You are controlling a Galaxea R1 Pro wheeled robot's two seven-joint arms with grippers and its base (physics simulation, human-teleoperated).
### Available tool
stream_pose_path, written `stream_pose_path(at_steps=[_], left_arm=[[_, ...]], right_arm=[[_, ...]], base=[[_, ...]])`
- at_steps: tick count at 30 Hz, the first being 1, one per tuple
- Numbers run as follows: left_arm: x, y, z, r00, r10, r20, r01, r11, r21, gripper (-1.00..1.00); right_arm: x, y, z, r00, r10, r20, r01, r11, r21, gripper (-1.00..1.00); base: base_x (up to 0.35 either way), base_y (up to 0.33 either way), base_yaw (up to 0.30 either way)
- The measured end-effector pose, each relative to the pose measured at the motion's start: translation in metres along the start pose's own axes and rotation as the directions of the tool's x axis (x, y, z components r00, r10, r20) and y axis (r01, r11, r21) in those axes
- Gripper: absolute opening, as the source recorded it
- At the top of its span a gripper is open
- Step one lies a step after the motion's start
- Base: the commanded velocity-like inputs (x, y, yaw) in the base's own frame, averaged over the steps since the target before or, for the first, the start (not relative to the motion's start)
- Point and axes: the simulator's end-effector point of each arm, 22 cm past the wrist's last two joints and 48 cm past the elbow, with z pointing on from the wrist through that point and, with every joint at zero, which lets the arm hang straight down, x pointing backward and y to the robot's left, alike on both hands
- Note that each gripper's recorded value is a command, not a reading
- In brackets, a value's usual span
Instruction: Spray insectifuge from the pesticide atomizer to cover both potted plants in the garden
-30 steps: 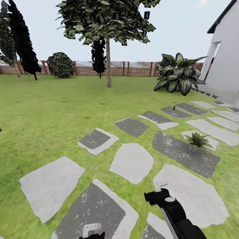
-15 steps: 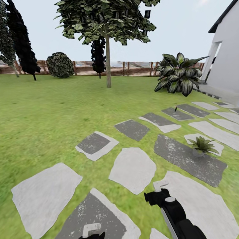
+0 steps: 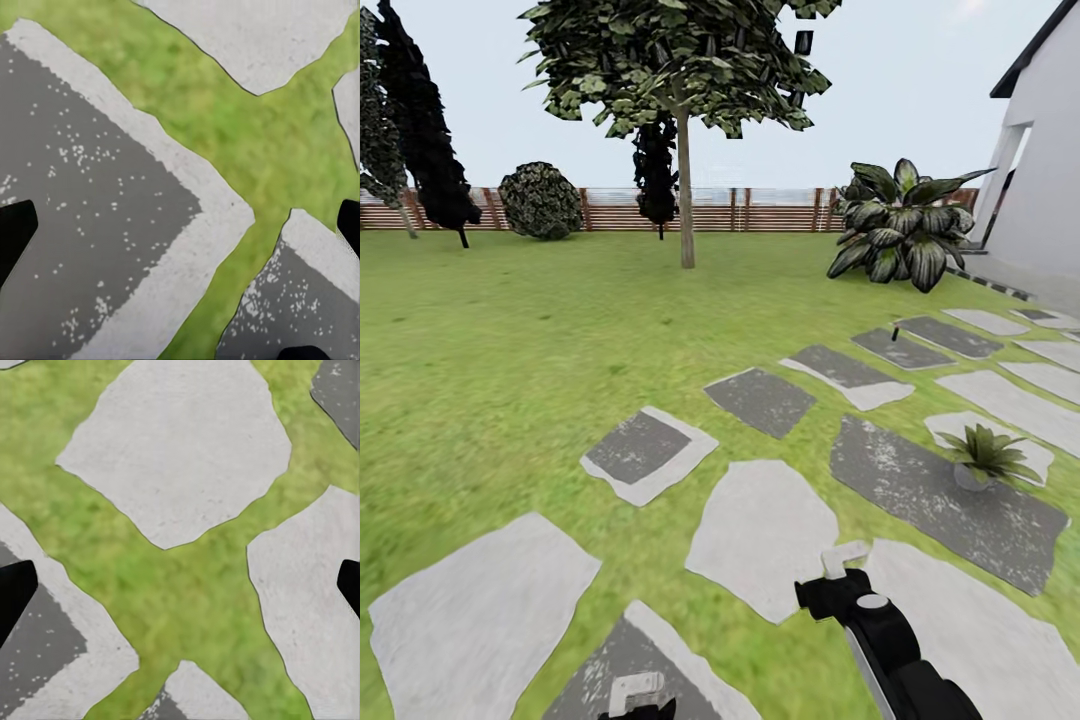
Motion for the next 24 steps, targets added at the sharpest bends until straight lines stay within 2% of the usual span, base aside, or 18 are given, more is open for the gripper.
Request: stream_pose_path(at_steps=[24], left_arm=[[0.0001,0.0,0.0,1.0,0.001,0.0,-0.001,1.0,0.0,1.0]], right_arm=[[0.0013,-0.0007,0.0006,1.0,-0.001,-0.004,0.001,1.0,0.002,1.0]], base=[[0.32,0.0,0.0]])
